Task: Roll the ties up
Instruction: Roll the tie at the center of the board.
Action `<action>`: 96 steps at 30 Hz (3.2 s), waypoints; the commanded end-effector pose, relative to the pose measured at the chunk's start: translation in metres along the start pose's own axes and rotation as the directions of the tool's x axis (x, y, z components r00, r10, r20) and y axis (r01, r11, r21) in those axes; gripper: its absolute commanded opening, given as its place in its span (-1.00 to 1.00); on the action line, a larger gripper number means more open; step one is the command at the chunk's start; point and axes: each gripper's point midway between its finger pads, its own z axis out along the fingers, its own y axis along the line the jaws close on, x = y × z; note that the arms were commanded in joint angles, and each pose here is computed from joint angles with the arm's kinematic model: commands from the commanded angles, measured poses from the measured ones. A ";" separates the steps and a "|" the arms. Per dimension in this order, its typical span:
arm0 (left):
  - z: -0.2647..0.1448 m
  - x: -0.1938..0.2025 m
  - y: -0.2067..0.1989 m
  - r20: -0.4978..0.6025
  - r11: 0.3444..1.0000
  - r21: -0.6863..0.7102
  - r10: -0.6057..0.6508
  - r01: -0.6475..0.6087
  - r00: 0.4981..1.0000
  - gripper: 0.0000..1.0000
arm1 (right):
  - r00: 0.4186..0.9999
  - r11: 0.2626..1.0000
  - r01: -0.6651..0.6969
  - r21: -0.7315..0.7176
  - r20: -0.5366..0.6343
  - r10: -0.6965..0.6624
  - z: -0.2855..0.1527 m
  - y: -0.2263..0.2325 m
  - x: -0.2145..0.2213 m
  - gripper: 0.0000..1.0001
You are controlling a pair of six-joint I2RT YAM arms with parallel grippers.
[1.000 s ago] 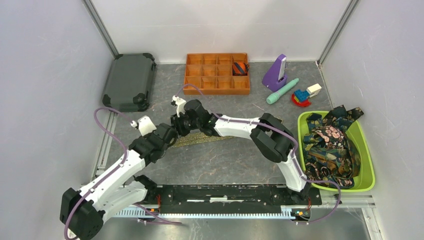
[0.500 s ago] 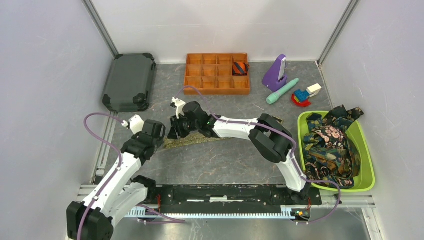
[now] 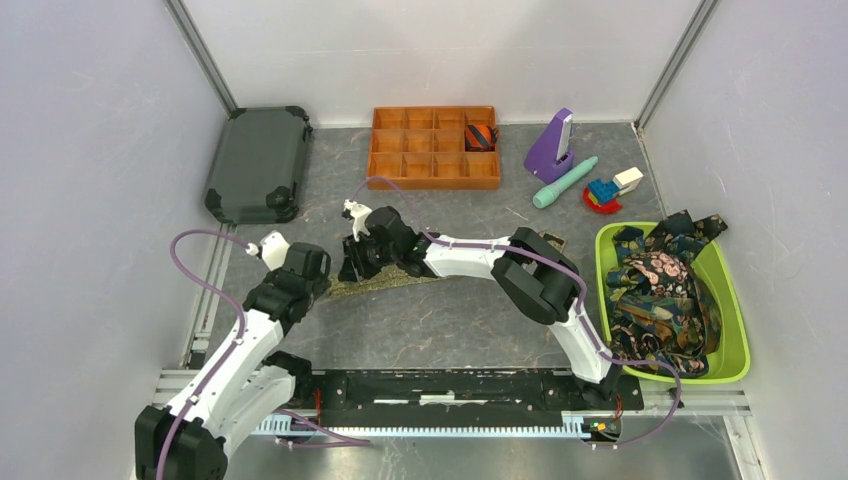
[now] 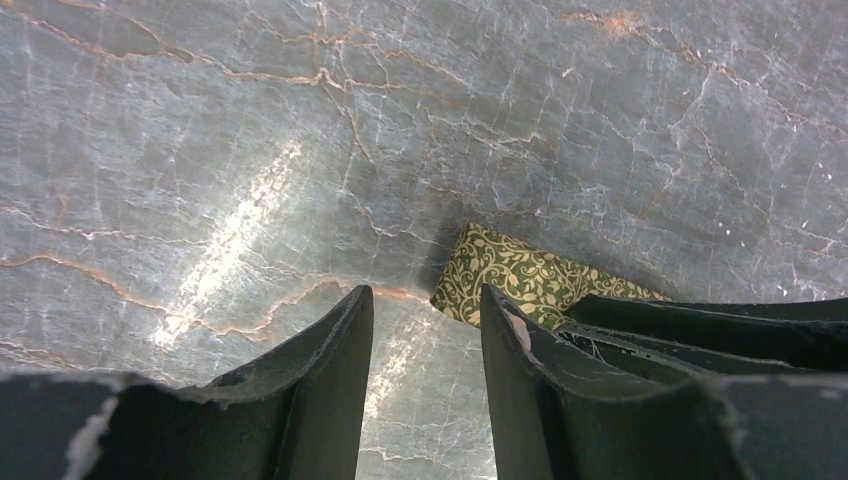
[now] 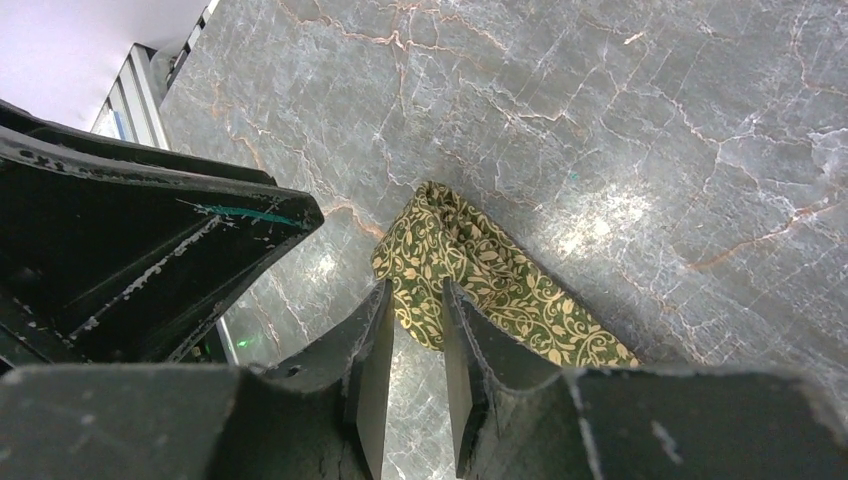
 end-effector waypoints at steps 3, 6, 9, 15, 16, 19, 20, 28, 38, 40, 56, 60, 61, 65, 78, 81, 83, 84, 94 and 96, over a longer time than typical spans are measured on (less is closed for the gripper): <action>0.006 0.001 -0.006 0.010 0.999 0.043 0.011 -0.012 1.000 0.01 | 1.000 1.000 0.011 0.017 0.009 -0.011 0.002 -0.012 0.003 -0.41; 0.007 0.003 -0.007 0.007 0.999 0.047 0.016 -0.017 1.000 0.01 | 1.000 1.000 0.009 0.021 0.004 -0.009 0.002 -0.015 0.006 -0.42; 0.008 0.003 -0.009 0.013 0.998 0.062 0.021 -0.022 1.000 0.01 | 1.000 1.000 0.008 0.023 0.001 -0.008 0.002 -0.018 0.009 -0.43; 0.011 0.007 -0.017 0.007 0.993 0.109 0.039 -0.040 0.999 0.03 | 1.000 1.000 0.002 0.024 -0.003 -0.002 0.004 -0.024 0.011 -0.43; 0.012 0.008 -0.018 0.004 0.993 0.113 0.041 -0.042 0.999 0.03 | 1.000 1.000 0.001 0.025 -0.005 -0.001 0.004 -0.025 0.012 -0.44; 0.013 0.011 -0.021 -0.005 0.990 0.136 0.043 -0.042 0.999 0.03 | 1.000 1.000 -0.002 0.028 -0.007 0.002 0.005 -0.029 0.013 -0.44; 0.014 0.012 -0.023 -0.008 0.989 0.143 0.043 -0.042 0.999 0.03 | 1.000 1.000 -0.004 0.031 -0.009 0.005 0.006 -0.031 0.014 -0.45; 0.016 0.018 -0.029 -0.029 0.983 0.185 0.017 -0.012 0.999 0.02 | 1.000 0.999 -0.010 0.036 -0.023 0.011 0.007 -0.037 0.022 -0.45; 0.023 0.026 -0.024 -0.037 0.978 0.187 -0.093 0.098 0.995 -0.01 | 0.999 0.999 -0.015 0.046 -0.036 0.017 0.007 -0.044 0.033 -0.46; 0.024 0.025 -0.026 -0.028 0.971 0.207 -0.116 0.119 0.993 0.03 | 0.999 0.999 -0.015 0.046 -0.040 0.017 0.007 -0.044 0.034 -0.46; 0.032 0.034 -0.030 0.014 0.876 0.373 -0.335 0.306 0.942 0.06 | 0.999 0.998 -0.019 0.059 -0.050 0.022 0.011 -0.050 0.037 -0.46; 0.036 0.040 -0.027 0.005 0.868 0.366 -0.361 0.334 0.933 0.00 | 0.998 0.998 -0.020 0.059 -0.051 0.023 0.012 -0.050 0.038 -0.46; 0.037 0.041 -0.026 0.003 0.869 0.363 -0.362 0.336 0.932 -0.01 | 0.998 0.998 -0.020 0.060 -0.051 0.023 0.012 -0.050 0.037 -0.46; 0.038 0.040 -0.029 -0.001 0.859 0.374 -0.376 0.349 0.927 -0.07 | 0.998 0.998 -0.020 0.065 -0.054 0.023 0.013 -0.052 0.039 -0.47; 0.038 0.036 -0.032 0.018 0.872 0.383 -0.338 0.306 0.941 -0.54 | 0.999 0.998 -0.011 0.061 -0.047 0.014 0.010 -0.048 0.032 -0.46; 0.036 0.032 -0.033 0.035 0.882 0.381 -0.314 0.277 0.949 -0.72 | 1.000 0.999 0.005 0.053 -0.029 -0.004 0.007 -0.040 0.018 -0.43; 0.035 0.030 -0.034 0.039 0.883 0.385 -0.307 0.269 0.951 -0.83 | 1.000 0.999 0.020 0.047 -0.011 -0.019 0.003 -0.033 0.006 -0.36; 0.034 0.030 -0.034 0.039 0.884 0.385 -0.304 0.266 0.952 -0.86 | 1.000 0.999 0.026 0.044 -0.003 -0.026 0.001 -0.030 0.002 -0.32; 0.030 0.022 -0.036 0.045 0.916 0.344 -0.233 0.204 0.971 -0.95 | 0.998 0.998 0.043 0.050 0.048 -0.045 -0.026 -0.018 -0.011 -0.26; 0.029 0.021 -0.036 0.052 0.925 0.332 -0.214 0.186 0.975 -0.95 | 0.998 0.998 0.038 0.051 0.048 -0.040 -0.025 -0.019 -0.009 -0.30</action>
